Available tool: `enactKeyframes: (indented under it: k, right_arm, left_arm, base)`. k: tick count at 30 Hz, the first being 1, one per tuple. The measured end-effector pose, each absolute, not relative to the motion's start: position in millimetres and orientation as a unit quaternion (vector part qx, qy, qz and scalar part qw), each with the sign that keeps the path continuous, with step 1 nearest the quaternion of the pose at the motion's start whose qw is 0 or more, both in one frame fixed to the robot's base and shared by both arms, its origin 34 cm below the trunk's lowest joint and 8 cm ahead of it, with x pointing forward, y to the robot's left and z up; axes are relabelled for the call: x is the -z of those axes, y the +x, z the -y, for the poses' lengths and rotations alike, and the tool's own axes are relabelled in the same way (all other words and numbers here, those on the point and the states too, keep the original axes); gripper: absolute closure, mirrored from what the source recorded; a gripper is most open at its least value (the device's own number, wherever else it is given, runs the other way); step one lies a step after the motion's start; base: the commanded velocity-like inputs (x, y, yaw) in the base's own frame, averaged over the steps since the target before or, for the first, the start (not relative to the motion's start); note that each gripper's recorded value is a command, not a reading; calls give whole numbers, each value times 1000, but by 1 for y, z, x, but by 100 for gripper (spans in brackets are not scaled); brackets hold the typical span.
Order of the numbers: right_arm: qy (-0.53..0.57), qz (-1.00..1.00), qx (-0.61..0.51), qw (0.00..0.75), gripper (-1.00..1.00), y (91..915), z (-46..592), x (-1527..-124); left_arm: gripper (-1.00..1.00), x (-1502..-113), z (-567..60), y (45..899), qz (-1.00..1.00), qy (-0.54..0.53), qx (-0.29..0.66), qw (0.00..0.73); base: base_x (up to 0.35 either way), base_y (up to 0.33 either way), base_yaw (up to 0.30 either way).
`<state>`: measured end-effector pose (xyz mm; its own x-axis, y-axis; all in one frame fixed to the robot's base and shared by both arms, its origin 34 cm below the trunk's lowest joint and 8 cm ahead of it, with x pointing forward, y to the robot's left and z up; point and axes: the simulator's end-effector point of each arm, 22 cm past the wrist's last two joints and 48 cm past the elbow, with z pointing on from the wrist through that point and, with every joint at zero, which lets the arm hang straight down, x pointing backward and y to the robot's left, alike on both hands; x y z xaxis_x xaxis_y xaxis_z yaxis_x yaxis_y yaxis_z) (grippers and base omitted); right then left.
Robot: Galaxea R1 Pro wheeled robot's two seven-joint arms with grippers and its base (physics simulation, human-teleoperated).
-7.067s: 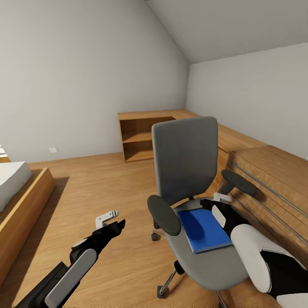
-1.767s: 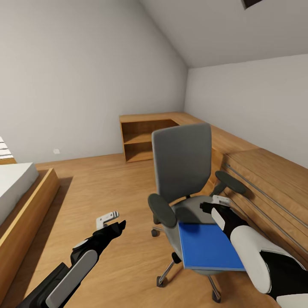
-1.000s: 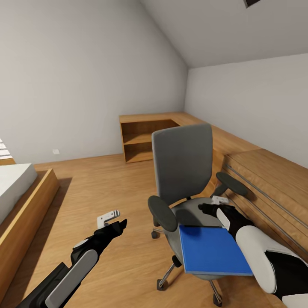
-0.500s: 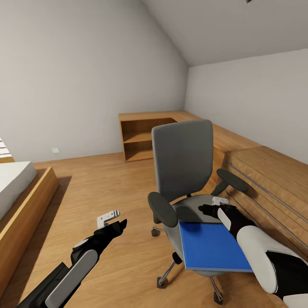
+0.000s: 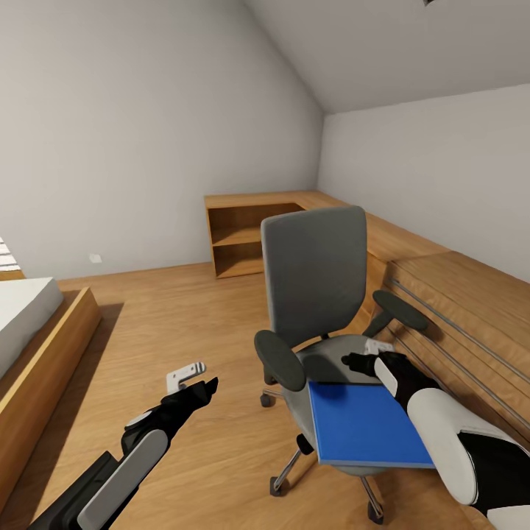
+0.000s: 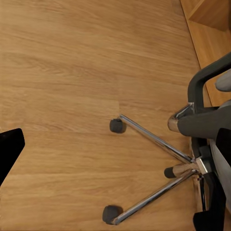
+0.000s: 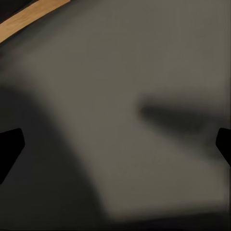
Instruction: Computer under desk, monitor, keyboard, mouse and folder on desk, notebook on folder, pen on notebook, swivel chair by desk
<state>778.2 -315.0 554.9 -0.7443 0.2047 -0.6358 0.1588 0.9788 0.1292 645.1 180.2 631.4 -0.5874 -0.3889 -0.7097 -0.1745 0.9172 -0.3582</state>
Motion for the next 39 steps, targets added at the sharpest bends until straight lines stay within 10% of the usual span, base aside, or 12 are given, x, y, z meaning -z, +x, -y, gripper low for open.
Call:
enactKeyframes:
  k: [39]
  right_arm:
    - [105,-940,-20,324,-100,771,321,-550]
  left_arm:
    - [-100,-630,-181,645,-882,-160,125,425]
  base:
    - [-82,5,0]
